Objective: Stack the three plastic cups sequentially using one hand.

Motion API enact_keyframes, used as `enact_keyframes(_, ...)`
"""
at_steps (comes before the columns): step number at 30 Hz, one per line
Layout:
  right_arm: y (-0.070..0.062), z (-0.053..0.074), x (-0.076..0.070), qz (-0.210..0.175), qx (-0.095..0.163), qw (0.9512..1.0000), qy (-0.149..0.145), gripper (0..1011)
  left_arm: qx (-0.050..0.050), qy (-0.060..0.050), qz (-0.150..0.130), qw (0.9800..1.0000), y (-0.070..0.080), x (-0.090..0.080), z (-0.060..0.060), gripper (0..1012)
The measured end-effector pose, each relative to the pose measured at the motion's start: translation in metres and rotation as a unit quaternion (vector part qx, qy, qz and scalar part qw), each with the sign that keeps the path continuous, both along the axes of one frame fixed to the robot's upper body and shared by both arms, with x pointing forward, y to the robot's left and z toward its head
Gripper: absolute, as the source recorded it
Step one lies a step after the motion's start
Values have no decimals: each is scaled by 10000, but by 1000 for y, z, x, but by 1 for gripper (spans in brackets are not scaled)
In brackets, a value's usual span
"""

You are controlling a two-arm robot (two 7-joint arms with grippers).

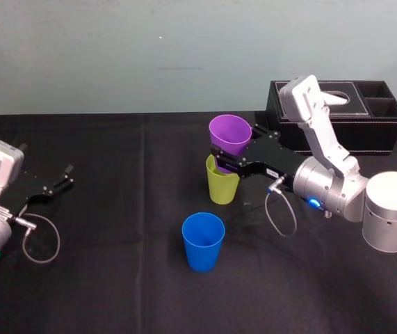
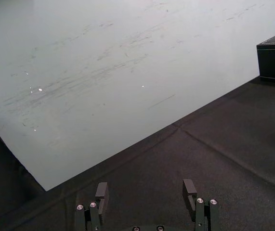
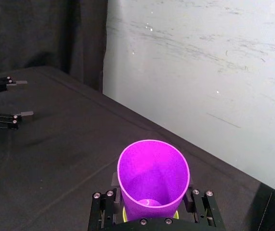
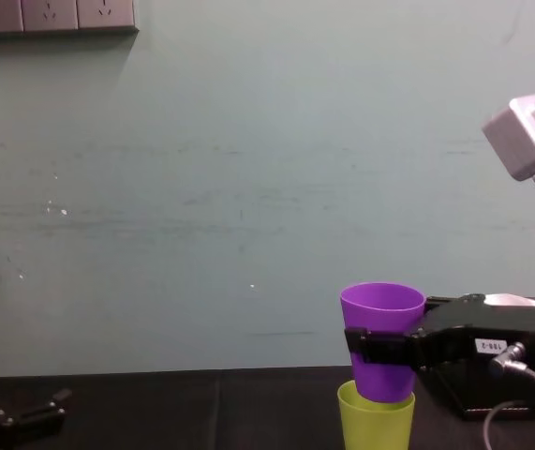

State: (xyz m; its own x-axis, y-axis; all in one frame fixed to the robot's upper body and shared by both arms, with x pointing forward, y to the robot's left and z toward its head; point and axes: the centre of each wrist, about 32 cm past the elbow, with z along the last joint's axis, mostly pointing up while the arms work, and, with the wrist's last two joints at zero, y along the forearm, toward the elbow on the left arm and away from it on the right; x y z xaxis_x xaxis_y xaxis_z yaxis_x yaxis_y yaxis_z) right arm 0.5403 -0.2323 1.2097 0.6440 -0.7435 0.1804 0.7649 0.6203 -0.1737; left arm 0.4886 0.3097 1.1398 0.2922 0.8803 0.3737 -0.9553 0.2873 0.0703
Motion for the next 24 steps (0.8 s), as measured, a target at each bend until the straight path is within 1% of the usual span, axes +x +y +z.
enact_keyframes(10, 1, -4, 5, 13, -5, 10000, 71, 726, 0, 0, 0, 10000, 0, 0, 0, 1010)
enact_keyframes(24, 3, -9, 8, 19, -62, 9999, 108, 726, 0, 0, 0, 10000, 0, 0, 0, 1010)
